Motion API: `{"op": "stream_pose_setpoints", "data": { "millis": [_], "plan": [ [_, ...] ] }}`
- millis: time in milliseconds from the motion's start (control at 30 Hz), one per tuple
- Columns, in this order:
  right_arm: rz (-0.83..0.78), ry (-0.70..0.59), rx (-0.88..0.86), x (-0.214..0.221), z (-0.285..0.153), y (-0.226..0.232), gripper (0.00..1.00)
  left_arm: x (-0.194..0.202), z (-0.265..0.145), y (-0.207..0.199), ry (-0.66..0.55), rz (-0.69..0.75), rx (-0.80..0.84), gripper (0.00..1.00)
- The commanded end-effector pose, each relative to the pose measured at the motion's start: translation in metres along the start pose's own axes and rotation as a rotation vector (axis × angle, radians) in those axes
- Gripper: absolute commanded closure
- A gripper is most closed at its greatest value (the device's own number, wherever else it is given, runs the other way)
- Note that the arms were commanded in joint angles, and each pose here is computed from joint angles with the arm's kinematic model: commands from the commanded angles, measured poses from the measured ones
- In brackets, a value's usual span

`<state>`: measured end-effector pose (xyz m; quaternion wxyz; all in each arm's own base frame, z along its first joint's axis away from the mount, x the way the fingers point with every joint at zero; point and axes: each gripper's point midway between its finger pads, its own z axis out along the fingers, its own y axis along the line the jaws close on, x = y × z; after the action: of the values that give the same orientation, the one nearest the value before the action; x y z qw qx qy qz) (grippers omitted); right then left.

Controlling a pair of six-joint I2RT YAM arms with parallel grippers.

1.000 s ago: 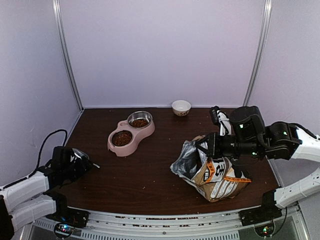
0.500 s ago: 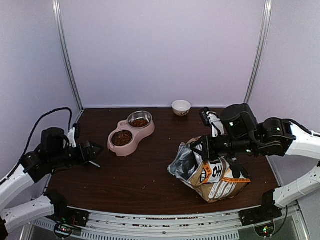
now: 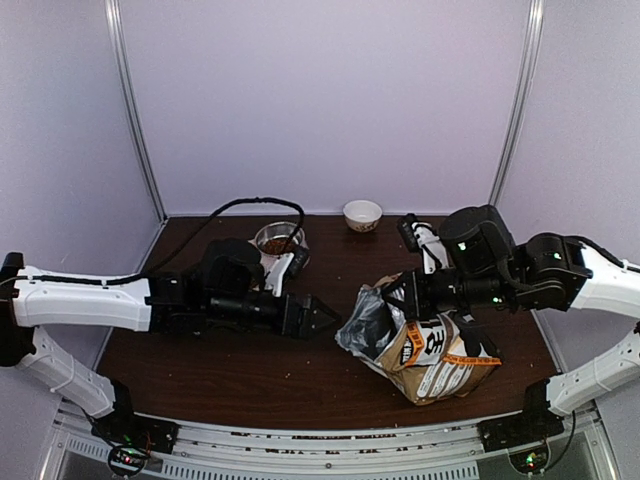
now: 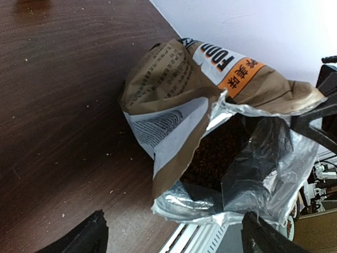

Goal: Serve the pet food
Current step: Adjust the pet food bag at the center of the board.

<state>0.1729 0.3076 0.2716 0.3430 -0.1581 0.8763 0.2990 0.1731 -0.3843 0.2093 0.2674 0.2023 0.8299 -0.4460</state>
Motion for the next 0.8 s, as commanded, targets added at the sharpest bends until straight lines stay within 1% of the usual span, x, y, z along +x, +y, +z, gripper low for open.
{"op": "stream_pose_setpoints", "data": {
  "millis": [0,267,367,433,567,600,700,733,767],
  "plan": [
    [0.028,-0.135,-0.110,-0.036,-0.025,0.025,1.00,-0.010,0.027,-0.027,-0.034,-0.035,0.132,0.09],
    [0.036,-0.133,-0.120,-0.033,-0.024,0.025,1.00,0.013,0.074,-0.022,0.047,-0.102,0.142,0.11],
    [0.038,-0.135,-0.116,-0.033,-0.024,0.024,1.00,0.025,0.088,-0.027,0.096,-0.106,0.155,0.19],
    [0.038,-0.136,-0.112,-0.033,-0.023,0.023,1.00,0.032,0.094,-0.033,0.120,-0.100,0.171,0.30],
    [0.035,-0.134,-0.099,-0.032,-0.023,0.020,1.00,0.031,0.095,-0.043,0.125,-0.085,0.198,0.59],
    [0.035,-0.134,-0.099,-0.032,-0.022,0.021,1.00,0.029,0.093,-0.046,0.119,-0.078,0.207,0.66],
    [0.027,-0.136,-0.098,-0.034,-0.024,0.022,1.00,0.015,0.084,-0.062,0.081,-0.048,0.252,0.90],
    [0.020,-0.136,-0.096,-0.036,-0.025,0.022,1.00,0.009,0.080,-0.069,0.065,-0.036,0.272,0.96],
    [0.014,-0.137,-0.092,-0.037,-0.026,0.023,1.00,0.002,0.075,-0.078,0.047,-0.021,0.298,1.00]
  ]
}}
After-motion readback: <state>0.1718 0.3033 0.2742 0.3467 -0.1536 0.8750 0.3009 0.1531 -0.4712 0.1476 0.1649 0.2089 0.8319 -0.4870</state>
